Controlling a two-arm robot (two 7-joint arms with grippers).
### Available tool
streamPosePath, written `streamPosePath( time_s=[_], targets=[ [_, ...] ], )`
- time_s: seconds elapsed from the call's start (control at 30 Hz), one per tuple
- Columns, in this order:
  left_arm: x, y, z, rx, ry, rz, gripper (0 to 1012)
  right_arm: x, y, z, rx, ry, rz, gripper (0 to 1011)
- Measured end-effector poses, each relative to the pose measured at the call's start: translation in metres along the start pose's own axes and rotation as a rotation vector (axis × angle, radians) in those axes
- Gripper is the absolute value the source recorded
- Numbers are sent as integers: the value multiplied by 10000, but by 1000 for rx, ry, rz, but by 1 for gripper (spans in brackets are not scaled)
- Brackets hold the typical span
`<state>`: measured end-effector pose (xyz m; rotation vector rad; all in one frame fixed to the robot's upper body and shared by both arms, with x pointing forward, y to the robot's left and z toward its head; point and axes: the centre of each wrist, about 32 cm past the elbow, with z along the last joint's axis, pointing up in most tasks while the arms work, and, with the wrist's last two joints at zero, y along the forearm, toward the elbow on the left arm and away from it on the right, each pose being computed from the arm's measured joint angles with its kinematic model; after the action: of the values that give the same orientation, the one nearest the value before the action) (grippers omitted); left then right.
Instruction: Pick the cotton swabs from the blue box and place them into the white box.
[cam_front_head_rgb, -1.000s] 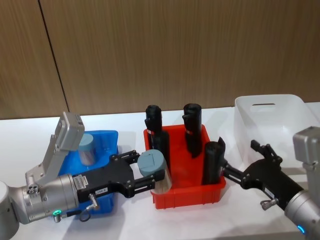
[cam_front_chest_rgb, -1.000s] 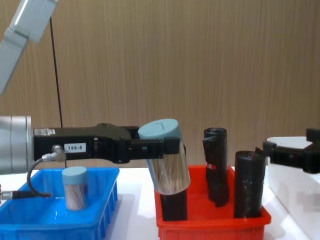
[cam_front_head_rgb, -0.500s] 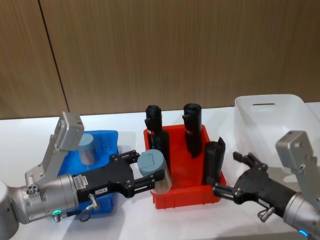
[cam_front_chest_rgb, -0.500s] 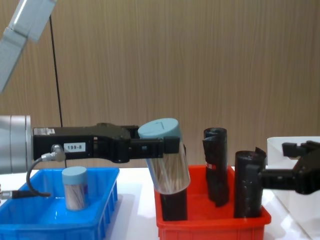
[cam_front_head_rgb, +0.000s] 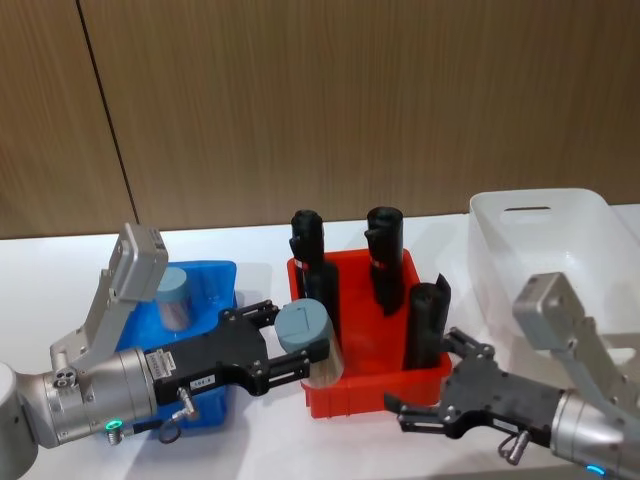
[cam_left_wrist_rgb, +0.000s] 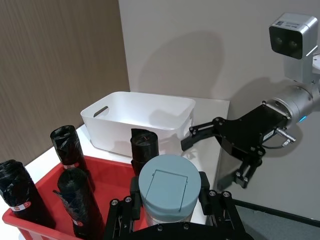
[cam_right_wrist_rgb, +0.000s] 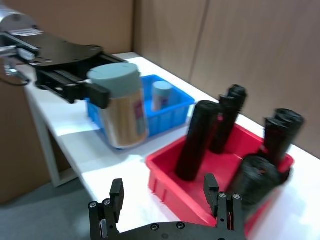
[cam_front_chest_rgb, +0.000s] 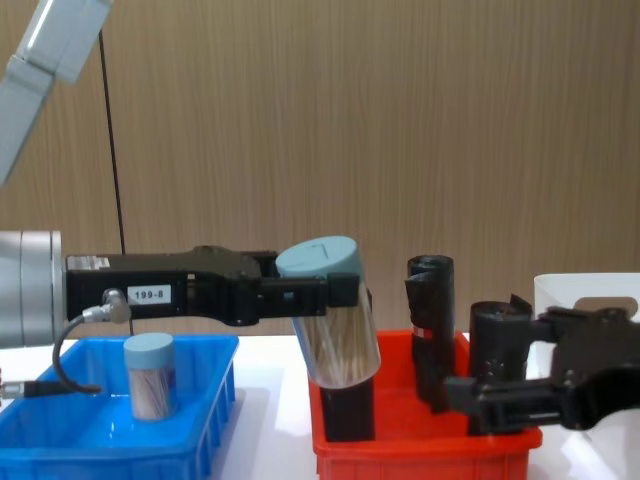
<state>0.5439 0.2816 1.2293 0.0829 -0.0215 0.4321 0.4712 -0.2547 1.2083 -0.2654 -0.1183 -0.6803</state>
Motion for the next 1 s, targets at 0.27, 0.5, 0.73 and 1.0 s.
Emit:
streamPosePath(
  time_s=[0.27,0.5,0.73,1.0],
  targets=[
    [0,0,0,0,0,0,660,15,163,50,4,-16,97,1002],
    [0,0,0,0,0,0,660,23,271,91,14,-26,131,1002],
    [0,0,0,0,0,0,661,38,389,139,22,-39,140,1002],
    [0,0,0,0,0,0,661,47,498,175,23,-49,132,1002]
  ],
)
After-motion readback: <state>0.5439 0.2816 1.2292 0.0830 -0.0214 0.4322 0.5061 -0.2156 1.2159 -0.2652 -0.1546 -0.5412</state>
